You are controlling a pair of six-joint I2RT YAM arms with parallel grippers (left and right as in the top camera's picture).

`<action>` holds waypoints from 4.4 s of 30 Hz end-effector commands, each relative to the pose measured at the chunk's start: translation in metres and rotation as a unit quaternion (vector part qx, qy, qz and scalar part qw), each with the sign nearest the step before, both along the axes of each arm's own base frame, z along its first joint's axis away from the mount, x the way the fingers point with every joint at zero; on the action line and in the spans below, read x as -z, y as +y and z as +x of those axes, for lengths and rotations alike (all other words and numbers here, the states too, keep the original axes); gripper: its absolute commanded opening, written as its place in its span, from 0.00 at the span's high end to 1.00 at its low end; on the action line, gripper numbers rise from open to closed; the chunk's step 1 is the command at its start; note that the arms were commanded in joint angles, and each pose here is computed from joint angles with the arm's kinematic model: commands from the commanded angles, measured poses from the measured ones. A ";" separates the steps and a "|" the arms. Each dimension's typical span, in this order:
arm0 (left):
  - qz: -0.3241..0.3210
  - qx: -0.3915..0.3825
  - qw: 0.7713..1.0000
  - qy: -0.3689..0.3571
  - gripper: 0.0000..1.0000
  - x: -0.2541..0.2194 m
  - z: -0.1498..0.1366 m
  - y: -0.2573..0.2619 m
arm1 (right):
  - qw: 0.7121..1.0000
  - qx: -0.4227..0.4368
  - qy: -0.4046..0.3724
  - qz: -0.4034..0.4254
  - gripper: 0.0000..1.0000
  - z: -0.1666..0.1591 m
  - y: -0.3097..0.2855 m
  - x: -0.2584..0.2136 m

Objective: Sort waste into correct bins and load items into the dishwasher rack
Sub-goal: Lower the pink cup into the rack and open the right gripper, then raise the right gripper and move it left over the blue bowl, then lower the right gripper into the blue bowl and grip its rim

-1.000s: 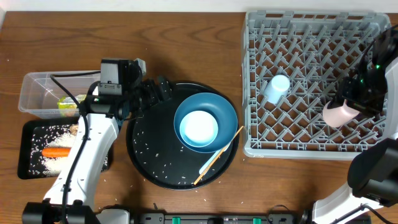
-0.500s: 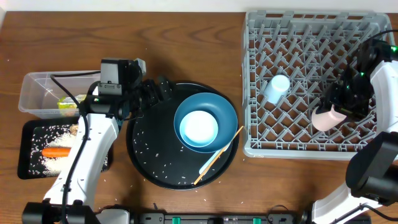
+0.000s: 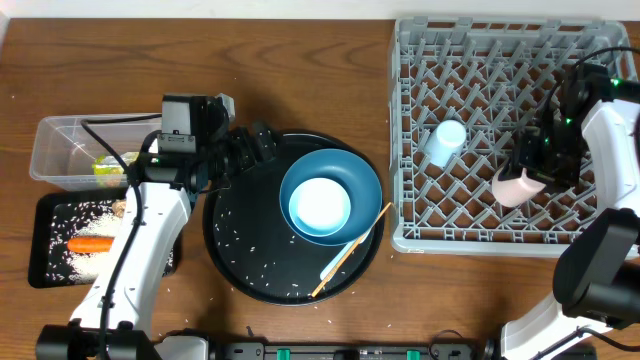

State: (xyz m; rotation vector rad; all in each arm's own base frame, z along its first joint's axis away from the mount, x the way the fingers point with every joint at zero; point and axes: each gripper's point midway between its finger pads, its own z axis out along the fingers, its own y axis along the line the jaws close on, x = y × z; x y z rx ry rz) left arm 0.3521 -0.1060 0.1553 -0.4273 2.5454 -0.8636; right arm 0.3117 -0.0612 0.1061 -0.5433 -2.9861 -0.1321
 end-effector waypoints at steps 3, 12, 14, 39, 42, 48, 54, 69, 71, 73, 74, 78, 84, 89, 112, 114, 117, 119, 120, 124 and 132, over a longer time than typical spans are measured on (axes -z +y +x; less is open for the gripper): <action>0.008 -0.002 1.000 -0.004 0.02 0.001 0.002 0.004 | 1.000 -0.006 -0.003 0.003 0.51 -0.002 0.003 0.000; 0.008 -0.002 1.000 -0.004 0.02 0.001 0.002 0.004 | 1.000 -0.006 0.002 0.004 0.11 -0.004 0.003 -0.006; 0.008 -0.002 1.000 -0.004 0.02 0.001 0.002 0.004 | 1.000 -0.006 -0.001 0.003 0.10 -0.003 0.002 -0.010; 0.008 -0.002 1.000 -0.004 0.02 0.001 0.002 0.004 | 0.932 -0.322 -0.149 0.070 0.36 0.025 0.236 -0.081; 0.008 -0.002 1.000 -0.004 0.02 0.001 0.002 0.004 | 0.918 -0.361 -0.162 0.031 0.37 0.022 0.264 -0.061; 0.008 -0.002 1.000 -0.004 0.02 0.001 0.002 0.004 | 0.907 -0.388 -0.166 0.010 0.39 0.006 0.297 -0.020; 0.008 -0.002 1.000 -0.004 0.02 0.001 0.002 0.004 | 0.903 -0.396 -0.166 0.015 0.41 -0.005 0.309 0.012; 0.008 -0.002 1.000 -0.004 0.02 0.001 0.002 0.004 | 0.908 -0.373 -0.184 0.045 0.55 -0.016 0.330 0.043; 0.008 -0.002 1.000 -0.004 0.02 0.001 0.002 0.004 | 0.912 -0.364 -0.187 0.039 0.57 -0.014 0.329 0.045; 0.008 -0.002 1.000 -0.004 0.02 0.001 0.002 0.004 | 0.912 -0.362 -0.190 0.040 0.55 -0.014 0.329 0.049; 0.008 -0.002 1.000 -0.004 0.02 0.001 0.002 0.004 | 0.911 -0.362 -0.191 0.041 0.53 -0.014 0.329 0.051; 0.008 -0.002 1.000 -0.004 0.02 0.001 0.002 0.004 | 0.910 -0.361 -0.198 0.044 0.25 -0.014 0.329 0.061; 0.008 -0.002 1.000 -0.004 0.02 0.001 0.002 0.004 | 0.906 -0.362 -0.204 0.074 0.01 -0.016 0.339 0.063; 0.008 -0.002 1.000 -0.004 0.02 0.001 0.002 0.004 | 0.907 -0.363 -0.202 0.074 0.28 -0.016 0.338 0.063; 0.008 -0.002 1.000 -0.004 0.02 0.001 0.002 0.004 | 0.907 -0.363 -0.205 0.057 0.90 -0.015 0.331 0.070; 0.008 -0.002 1.000 -0.004 0.02 0.001 0.002 0.004 | 0.907 -0.363 -0.205 0.057 0.90 -0.016 0.331 0.070; 0.008 -0.002 1.000 -0.004 0.02 0.001 0.002 0.004 | 0.907 -0.363 -0.206 0.057 0.99 -0.015 0.332 0.070; 0.008 -0.002 1.000 -0.004 0.02 0.001 0.002 0.004 | 0.906 -0.362 -0.209 0.058 0.99 -0.014 0.333 0.069; 0.008 -0.002 1.000 -0.004 0.02 0.001 0.002 0.004 | 0.906 -0.362 -0.211 0.059 0.99 -0.013 0.333 0.069; 0.008 -0.002 1.000 -0.004 0.02 0.001 0.002 0.004 | 0.905 -0.362 -0.216 0.061 0.99 -0.011 0.335 0.068; 0.008 -0.002 1.000 -0.004 0.02 0.001 0.002 0.004 | 0.909 -0.359 -0.203 0.057 0.77 -0.017 0.332 0.070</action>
